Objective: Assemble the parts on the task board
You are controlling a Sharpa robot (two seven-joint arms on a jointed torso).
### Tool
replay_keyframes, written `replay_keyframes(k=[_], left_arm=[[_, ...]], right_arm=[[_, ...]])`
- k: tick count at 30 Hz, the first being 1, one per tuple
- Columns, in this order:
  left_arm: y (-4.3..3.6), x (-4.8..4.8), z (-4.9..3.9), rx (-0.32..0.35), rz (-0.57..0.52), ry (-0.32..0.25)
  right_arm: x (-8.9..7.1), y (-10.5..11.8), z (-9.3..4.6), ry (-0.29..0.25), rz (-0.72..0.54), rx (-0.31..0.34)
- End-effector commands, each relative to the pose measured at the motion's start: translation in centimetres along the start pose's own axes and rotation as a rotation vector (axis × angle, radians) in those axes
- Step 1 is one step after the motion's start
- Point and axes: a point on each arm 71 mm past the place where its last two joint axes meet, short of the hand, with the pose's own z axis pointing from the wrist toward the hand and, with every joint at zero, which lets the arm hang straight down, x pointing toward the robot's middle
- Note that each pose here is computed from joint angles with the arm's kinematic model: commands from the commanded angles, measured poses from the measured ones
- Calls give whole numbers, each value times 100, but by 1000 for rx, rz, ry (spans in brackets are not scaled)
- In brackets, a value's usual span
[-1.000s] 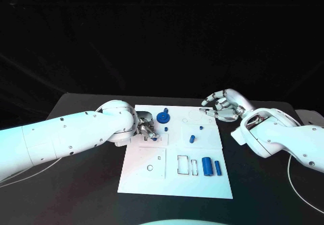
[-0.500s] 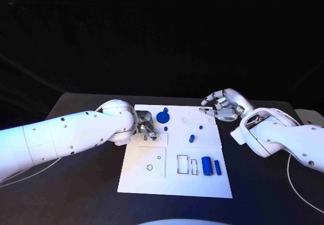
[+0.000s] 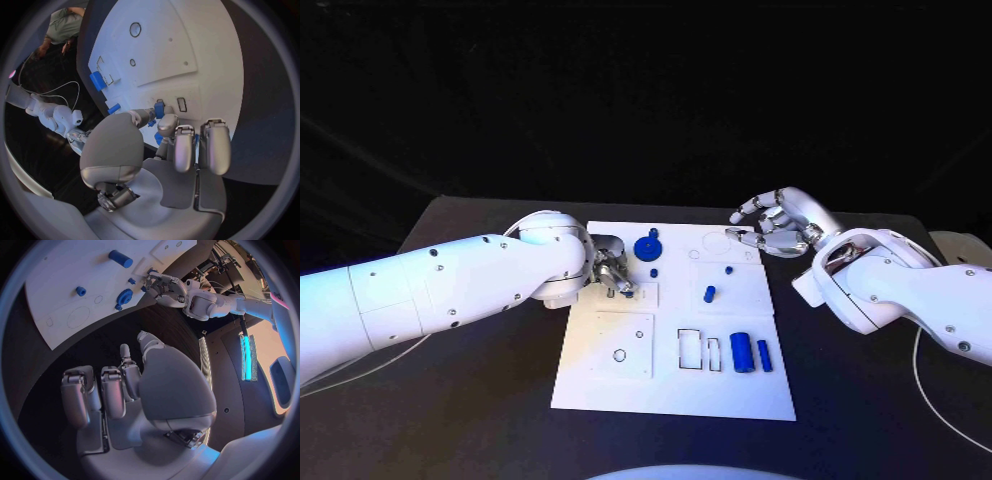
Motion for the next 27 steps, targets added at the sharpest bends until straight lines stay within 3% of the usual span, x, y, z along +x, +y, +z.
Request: replay_keyframes(k=[1, 27], left_arm=[[-7, 24, 3, -1, 22, 23], [-19, 50, 2, 2, 22, 58]], right_arm=[[12, 6, -1, 12, -9, -10], [11, -1, 0, 11, -10, -8]])
